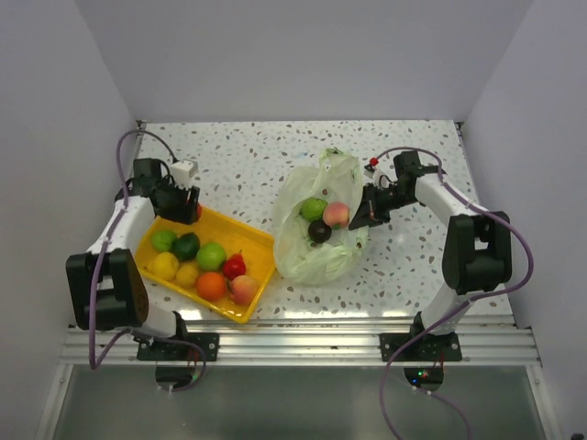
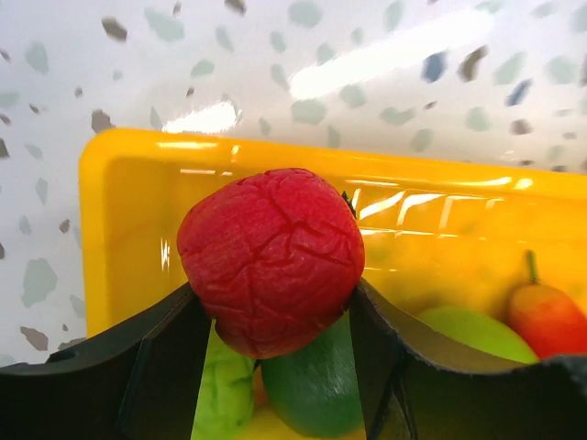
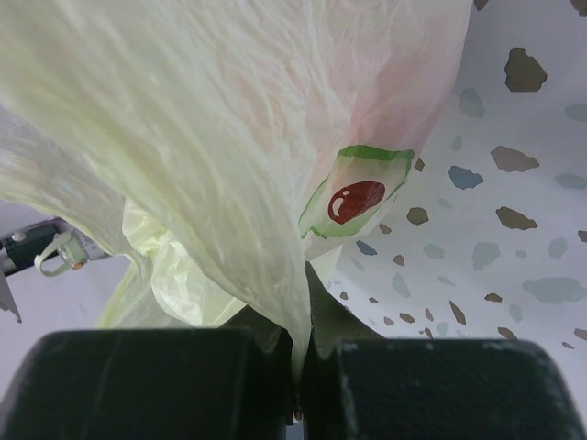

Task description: Place the fake fruits into the plastic bag and tie a complex knot

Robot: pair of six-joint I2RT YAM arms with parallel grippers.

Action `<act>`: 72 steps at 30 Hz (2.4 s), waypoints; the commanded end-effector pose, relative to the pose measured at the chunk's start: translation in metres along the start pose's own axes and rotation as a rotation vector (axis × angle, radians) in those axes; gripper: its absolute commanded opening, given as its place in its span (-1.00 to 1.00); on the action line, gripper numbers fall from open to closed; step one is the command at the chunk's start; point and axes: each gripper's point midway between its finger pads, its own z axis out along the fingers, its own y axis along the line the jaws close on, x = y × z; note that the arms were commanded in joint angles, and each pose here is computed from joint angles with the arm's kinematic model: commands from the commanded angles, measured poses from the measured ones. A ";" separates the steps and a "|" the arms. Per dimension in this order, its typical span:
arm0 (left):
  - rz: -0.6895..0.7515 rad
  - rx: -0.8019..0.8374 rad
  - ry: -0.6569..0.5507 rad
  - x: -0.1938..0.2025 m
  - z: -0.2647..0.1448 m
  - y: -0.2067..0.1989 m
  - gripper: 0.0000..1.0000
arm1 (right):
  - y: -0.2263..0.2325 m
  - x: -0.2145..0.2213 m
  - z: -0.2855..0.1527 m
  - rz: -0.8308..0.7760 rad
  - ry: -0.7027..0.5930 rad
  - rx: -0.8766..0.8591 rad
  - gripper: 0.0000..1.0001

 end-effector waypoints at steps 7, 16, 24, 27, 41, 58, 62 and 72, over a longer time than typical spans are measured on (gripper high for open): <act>0.208 0.313 -0.410 -0.105 -0.123 -0.084 -0.35 | 0.008 -0.007 -0.005 -0.034 -0.013 -0.006 -1.00; 0.477 0.714 -0.609 -0.144 -0.193 -0.256 -0.25 | 0.012 -0.009 -0.003 -0.045 -0.020 -0.009 -1.00; 0.532 0.873 -0.398 -0.111 -0.128 -0.352 -0.24 | 0.011 -0.009 -0.001 -0.047 -0.023 -0.006 -1.00; 0.486 0.788 -0.344 -0.117 -0.095 -0.352 -0.10 | 0.012 -0.009 -0.002 -0.053 -0.023 -0.006 -1.00; 0.539 0.875 -0.563 -0.128 -0.197 -0.314 1.00 | 0.010 -0.008 -0.001 -0.050 -0.009 0.000 -1.00; 0.736 0.529 -0.017 0.069 -0.117 -0.141 0.99 | 0.009 -0.007 -0.001 -0.052 -0.011 0.001 -1.00; 0.741 0.448 0.042 0.084 -0.091 -0.124 0.93 | 0.009 -0.007 -0.001 -0.053 -0.010 0.003 -1.00; 0.735 0.437 0.161 0.118 -0.058 -0.118 0.87 | 0.007 -0.006 0.000 -0.048 -0.003 0.010 -1.00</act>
